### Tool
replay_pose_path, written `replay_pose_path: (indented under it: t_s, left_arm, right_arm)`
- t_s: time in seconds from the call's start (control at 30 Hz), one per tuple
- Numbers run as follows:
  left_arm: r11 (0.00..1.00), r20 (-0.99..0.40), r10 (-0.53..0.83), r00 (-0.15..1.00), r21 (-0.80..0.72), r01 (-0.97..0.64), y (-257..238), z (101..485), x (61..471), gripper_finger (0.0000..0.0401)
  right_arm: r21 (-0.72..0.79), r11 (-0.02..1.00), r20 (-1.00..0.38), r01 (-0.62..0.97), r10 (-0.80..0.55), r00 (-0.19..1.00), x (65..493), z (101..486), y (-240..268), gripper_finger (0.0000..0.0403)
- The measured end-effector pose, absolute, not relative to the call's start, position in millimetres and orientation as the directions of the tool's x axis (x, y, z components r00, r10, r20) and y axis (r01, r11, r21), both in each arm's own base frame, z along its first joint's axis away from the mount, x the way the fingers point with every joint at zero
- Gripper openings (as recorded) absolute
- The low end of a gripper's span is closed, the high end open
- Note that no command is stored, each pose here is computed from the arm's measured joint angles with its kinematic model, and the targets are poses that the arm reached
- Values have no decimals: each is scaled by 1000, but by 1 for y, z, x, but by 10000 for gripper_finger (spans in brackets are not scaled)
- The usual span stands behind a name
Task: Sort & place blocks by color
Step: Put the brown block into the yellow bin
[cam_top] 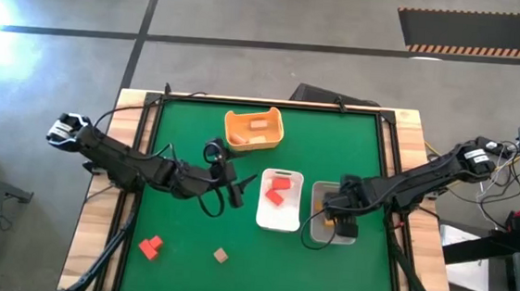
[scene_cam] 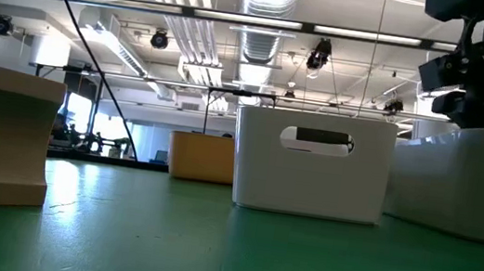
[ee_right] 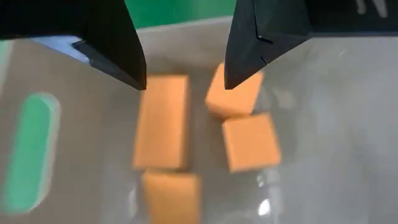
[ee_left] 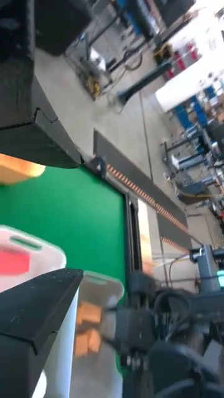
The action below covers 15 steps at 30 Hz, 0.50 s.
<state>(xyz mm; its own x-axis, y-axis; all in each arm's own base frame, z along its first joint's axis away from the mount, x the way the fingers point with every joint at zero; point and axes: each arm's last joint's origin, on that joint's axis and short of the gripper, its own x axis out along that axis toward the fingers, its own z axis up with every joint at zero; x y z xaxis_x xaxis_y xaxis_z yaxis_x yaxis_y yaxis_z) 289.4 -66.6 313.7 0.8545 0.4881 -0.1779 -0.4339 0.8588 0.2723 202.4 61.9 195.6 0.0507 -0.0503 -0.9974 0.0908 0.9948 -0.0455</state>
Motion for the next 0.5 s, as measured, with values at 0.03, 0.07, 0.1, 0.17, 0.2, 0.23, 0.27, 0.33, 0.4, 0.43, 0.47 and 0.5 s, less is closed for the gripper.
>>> replay_pose_path:
  t_s: [0.03,0.07,0.1,0.17,0.2,0.23,0.27,0.33,0.4,0.43,0.47,0.5]
  left_arm:
    - [866,-185,478,859,264,-425,-68,312,290,258]
    - [874,-194,464,864,257,-411,-71,311,289,258]
    - [884,-204,446,871,251,-394,-73,310,289,258]
    - [907,-209,398,893,240,-347,-79,309,289,258]
    - [918,-210,370,905,233,-321,-81,309,290,258]
    - [928,-217,342,914,232,-292,-85,308,289,258]
    - [934,-222,323,920,231,-272,-87,307,289,258]
    - [947,-226,283,932,221,-234,-90,307,289,258]
    - [953,-226,261,938,214,-214,-91,308,289,258]
    - [954,-228,257,939,215,-209,-92,308,289,258]
    - [954,-228,255,940,215,-207,-93,308,289,258]
    - [955,-228,254,940,215,-206,-93,308,289,258]
  right_arm:
    - [-67,994,-995,83,-73,72,203,196,61,201]
    - [-84,994,-991,72,-91,95,204,197,61,199]
    - [-100,993,-987,55,-106,120,205,198,61,196]
    - [-140,989,-973,37,-145,178,208,201,60,191]
    - [-164,986,-964,20,-165,207,209,203,59,188]
    - [-189,982,-953,9,-186,239,210,205,59,185]
    - [-222,975,-938,3,-215,272,211,207,58,182]
    - [-287,958,-901,11,-273,337,214,214,56,176]
    - [-297,955,-876,19,-280,392,217,223,57,169]
    - [-292,956,-869,21,-275,411,217,228,57,166]
    - [-286,958,-863,25,-268,429,217,232,57,162]
    - [-276,961,-854,29,-259,452,218,237,58,158]
